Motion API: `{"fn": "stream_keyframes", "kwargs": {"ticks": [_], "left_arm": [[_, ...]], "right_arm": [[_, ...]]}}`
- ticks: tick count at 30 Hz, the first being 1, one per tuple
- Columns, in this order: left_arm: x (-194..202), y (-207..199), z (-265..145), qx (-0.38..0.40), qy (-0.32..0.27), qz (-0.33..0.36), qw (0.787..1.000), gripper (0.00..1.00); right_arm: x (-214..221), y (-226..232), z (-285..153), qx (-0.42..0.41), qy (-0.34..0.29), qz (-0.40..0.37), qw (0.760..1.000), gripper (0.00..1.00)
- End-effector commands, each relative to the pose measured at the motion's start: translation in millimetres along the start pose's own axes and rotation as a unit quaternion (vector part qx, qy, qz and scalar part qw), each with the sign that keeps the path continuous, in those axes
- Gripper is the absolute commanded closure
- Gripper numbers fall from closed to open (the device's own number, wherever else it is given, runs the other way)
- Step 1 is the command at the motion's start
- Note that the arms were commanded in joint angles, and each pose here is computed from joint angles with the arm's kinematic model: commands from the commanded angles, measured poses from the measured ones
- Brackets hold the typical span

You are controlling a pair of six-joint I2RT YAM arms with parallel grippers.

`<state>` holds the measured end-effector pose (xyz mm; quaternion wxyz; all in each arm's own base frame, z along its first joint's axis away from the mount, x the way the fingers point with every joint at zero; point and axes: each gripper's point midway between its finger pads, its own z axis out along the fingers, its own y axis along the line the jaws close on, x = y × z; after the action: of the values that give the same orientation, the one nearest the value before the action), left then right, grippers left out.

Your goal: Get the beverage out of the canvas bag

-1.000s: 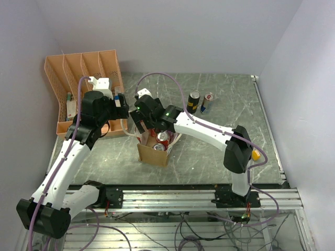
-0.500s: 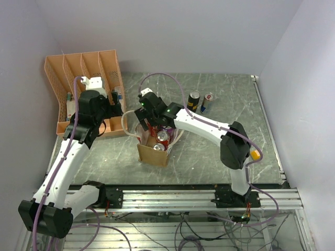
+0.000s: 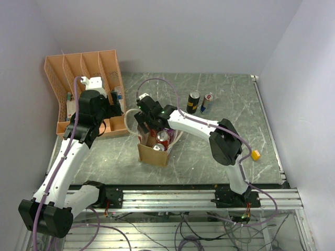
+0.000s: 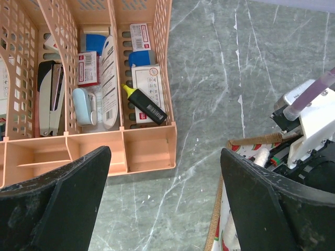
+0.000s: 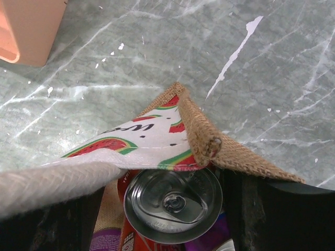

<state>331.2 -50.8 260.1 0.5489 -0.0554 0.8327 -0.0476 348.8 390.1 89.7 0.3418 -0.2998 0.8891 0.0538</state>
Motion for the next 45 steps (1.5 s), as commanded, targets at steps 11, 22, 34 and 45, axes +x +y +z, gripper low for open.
{"fn": "stream_keyframes", "kwargs": {"ticks": [11,22,34,45], "left_arm": [[-6.8,-2.7,0.8,0.008,-0.008,-0.006,1.0,0.05],[-6.3,-3.8,0.8,0.011,-0.007,-0.007,1.0,0.07],[-6.4,-5.3,1.0,0.015,-0.007,-0.008,1.0,0.07],[-5.6,-5.7,1.5,0.016,-0.005,-0.007,1.0,0.08]], "right_arm": [[3.3,-5.0,19.4,0.027,0.034,-0.028,0.999,0.39],[-62.9,-5.5,-51.4,-0.016,-0.07,0.002,0.997,0.73],[-82.0,-14.9,-111.8,-0.124,-0.159,0.113,0.973,0.93],[-79.3,-23.0,-121.1,-0.298,-0.147,0.234,0.914,1.0]]}}
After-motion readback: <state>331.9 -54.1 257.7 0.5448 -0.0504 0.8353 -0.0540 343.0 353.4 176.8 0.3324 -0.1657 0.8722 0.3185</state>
